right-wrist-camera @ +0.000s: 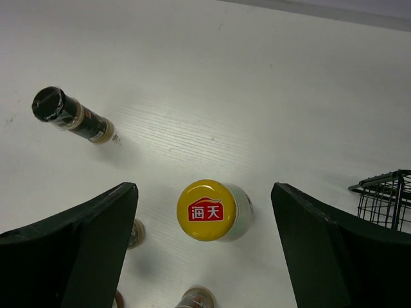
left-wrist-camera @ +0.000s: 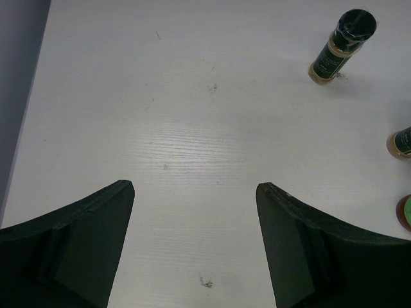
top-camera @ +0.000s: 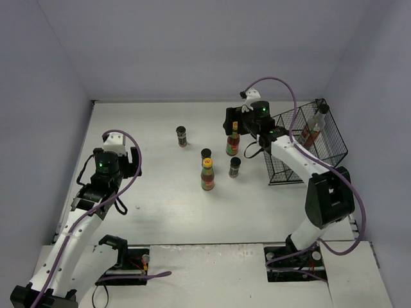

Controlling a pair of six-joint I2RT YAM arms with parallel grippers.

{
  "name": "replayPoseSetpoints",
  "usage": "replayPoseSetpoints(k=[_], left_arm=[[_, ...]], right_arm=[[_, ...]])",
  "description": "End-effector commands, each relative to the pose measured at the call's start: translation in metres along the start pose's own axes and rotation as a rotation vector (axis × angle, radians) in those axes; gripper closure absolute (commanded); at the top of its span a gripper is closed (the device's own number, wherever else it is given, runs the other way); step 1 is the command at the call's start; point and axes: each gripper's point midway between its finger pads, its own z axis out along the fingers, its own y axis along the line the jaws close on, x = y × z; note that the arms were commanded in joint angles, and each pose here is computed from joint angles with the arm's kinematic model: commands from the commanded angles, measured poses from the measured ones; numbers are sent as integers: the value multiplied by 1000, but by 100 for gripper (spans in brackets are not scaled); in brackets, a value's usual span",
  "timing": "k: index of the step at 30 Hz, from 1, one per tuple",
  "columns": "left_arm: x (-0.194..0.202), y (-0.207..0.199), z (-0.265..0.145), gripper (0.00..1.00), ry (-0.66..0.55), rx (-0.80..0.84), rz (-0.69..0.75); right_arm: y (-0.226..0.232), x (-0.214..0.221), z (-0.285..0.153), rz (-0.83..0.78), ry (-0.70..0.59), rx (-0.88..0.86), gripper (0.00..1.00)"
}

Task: Organize the condiment bottles

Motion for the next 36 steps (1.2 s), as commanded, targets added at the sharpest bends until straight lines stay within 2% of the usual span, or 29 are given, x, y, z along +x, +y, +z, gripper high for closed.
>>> replayPoseSetpoints(k=[1, 9, 12, 15, 16, 18, 19, 22, 29, 36], left_arm=[[-23, -6, -1, 23, -68, 22, -11], [-22, -6, -1, 23, -64, 23, -10], [-22, -6, 0, 23, -64, 25, -11], [-21, -6, 0, 23, -62, 23, -11], [-22, -6, 0, 23, -64, 23, -12], [-22, -6, 0, 23, -64, 25, -12], [-22, -6, 0, 23, -63, 25, -11], [-22, -7, 0, 23, -64, 26, -11], [-22, -6, -1, 23, -66, 25, -12], [-22, -6, -1, 23, -67, 25, -13]], right_arm=[[5, -33, -2, -1, -132, 2, 14], [3, -17, -1, 1, -110, 12, 30], [2, -14, -1, -5, -101, 15, 39], [4, -19, -5, -13, -117, 18, 53], [5, -22, -7, -24, -123, 18, 64], [6, -33, -15, -34, -148, 21, 75], [6, -45, -22, -45, -176, 27, 86], [7, -64, -36, -70, -213, 38, 100], [6, -155, -106, -155, -419, 112, 100], [-48, -212, -169, -171, -542, 320, 100]])
